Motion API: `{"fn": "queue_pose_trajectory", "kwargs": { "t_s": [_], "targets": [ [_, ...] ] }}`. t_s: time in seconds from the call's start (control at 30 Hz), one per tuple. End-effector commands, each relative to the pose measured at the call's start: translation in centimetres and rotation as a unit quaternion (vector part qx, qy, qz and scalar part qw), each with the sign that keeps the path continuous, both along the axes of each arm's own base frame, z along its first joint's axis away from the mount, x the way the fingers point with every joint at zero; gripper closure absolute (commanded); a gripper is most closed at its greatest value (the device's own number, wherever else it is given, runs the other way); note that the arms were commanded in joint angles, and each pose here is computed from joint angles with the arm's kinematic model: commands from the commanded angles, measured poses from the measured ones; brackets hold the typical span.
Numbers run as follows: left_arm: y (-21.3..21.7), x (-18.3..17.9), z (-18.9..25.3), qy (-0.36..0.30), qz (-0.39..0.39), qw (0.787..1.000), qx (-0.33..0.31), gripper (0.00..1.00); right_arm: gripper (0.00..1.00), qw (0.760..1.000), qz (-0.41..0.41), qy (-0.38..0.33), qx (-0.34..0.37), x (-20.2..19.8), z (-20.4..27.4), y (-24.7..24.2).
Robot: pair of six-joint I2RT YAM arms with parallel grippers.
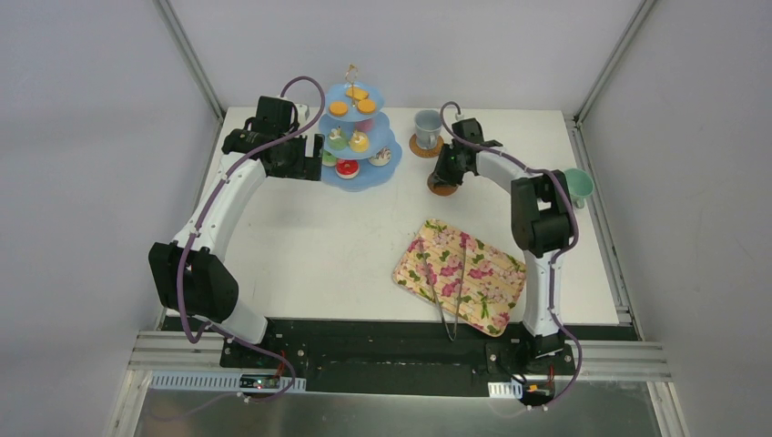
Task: Serve the afternoon tea
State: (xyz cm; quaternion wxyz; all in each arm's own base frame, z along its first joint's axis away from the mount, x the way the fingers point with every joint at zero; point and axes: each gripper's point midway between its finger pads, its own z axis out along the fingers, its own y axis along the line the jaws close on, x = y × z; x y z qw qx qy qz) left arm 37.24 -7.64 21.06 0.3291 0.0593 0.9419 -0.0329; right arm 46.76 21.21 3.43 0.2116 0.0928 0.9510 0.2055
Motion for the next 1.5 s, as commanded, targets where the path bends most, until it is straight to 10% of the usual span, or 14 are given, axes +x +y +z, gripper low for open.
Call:
{"fn": "queue_pose_trajectory", "kwargs": {
  "t_s": [0.0, 0.57, 0.9, 1.17, 1.47],
  "targets": [
    [0.4, -0.3, 1.5, -0.02, 0.001, 1.0, -0.006, 0.05, 0.75, 0.998, 0.029, -0.008, 0.054, 0.4, 0.6, 3.6],
    [0.6, -0.3, 0.8, -0.012, 0.001, 1.0, 0.001, 0.05, 0.74, 0.997, 0.009, -0.027, 0.078, 2.3, 0.7, 4.5],
    [0.5, -0.1, 0.4, -0.01, 0.0, 1.0, 0.0, 0.05, 0.62, 0.988, 0.012, -0.127, 0.092, 4.2, 9.9, 3.2],
    [0.2, -0.2, 0.0, -0.008, -0.002, 1.0, -0.008, 0.05, 0.41, 0.955, -0.082, -0.276, -0.066, 6.1, 17.5, -11.2],
    [0.8, -0.9, -0.2, -0.01, -0.001, 1.0, 0.004, 0.04, 0.37, 0.947, -0.158, -0.173, -0.219, 1.0, 12.2, -29.2]
  ]
}}
